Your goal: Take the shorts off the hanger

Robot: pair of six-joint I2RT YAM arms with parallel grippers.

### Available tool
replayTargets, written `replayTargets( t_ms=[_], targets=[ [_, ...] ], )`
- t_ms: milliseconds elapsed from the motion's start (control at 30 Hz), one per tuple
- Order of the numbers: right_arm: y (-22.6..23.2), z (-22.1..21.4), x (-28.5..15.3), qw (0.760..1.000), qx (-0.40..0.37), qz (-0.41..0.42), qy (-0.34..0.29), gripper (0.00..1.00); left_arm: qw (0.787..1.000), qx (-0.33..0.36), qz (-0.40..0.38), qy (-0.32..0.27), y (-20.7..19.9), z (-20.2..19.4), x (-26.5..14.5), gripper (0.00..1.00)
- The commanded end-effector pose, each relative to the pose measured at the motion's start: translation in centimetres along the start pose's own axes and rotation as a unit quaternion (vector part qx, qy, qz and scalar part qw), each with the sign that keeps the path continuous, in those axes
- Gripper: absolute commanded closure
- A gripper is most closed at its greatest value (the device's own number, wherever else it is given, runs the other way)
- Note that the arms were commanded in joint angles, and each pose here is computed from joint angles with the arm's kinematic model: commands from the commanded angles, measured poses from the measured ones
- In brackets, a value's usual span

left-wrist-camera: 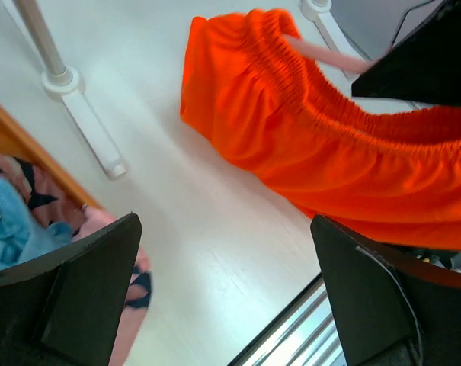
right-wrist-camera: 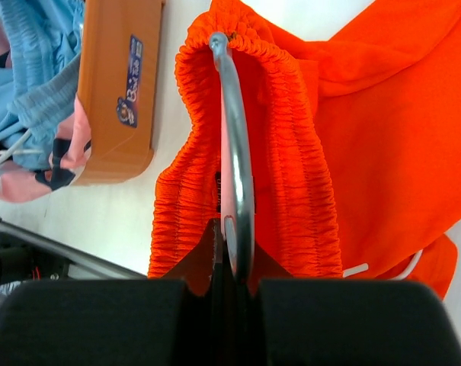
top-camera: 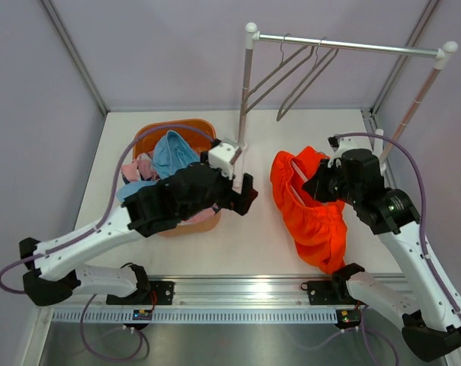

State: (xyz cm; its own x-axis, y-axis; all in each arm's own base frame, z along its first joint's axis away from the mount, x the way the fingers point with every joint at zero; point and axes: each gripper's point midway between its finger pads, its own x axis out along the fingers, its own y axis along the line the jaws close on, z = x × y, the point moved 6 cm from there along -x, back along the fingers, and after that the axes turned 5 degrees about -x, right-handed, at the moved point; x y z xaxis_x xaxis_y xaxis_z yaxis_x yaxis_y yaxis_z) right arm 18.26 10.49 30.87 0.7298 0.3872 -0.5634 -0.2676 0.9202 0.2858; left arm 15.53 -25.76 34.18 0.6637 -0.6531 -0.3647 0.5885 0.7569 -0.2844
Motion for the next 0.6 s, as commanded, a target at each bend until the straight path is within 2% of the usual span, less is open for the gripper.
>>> replayTargets(
  t_ms=[0, 67, 200, 367, 567],
  targets=[
    [2.1, 0.6, -0.5, 0.998, -0.008, 0.052, -0.034, 1.00, 0.997, -0.012, 0.057, -0.058, -2.9, 2.9, 2.9, 0.01],
    [2.2, 0.1, -0.3, 0.998, -0.014, 0.045, -0.029, 1.00, 0.996, -0.014, 0.076, -0.047, -3.6, 2.4, 5.4, 0.01],
    [2.3, -0.7, -0.2, 0.999, -0.023, 0.031, -0.021, 1.00, 0.996, -0.025, 0.073, -0.054, -5.1, 3.1, 7.8, 0.01],
    [2.5, -0.9, -0.9, 0.999, -0.026, 0.036, -0.025, 1.00, 0.995, -0.021, 0.087, -0.051, -6.0, 3.8, 9.8, 0.01],
    [2.5, -0.5, -1.5, 0.998, -0.028, 0.036, -0.034, 1.00, 0.996, -0.016, 0.084, -0.023, -6.6, 2.1, 11.9, 0.01]
  ],
)
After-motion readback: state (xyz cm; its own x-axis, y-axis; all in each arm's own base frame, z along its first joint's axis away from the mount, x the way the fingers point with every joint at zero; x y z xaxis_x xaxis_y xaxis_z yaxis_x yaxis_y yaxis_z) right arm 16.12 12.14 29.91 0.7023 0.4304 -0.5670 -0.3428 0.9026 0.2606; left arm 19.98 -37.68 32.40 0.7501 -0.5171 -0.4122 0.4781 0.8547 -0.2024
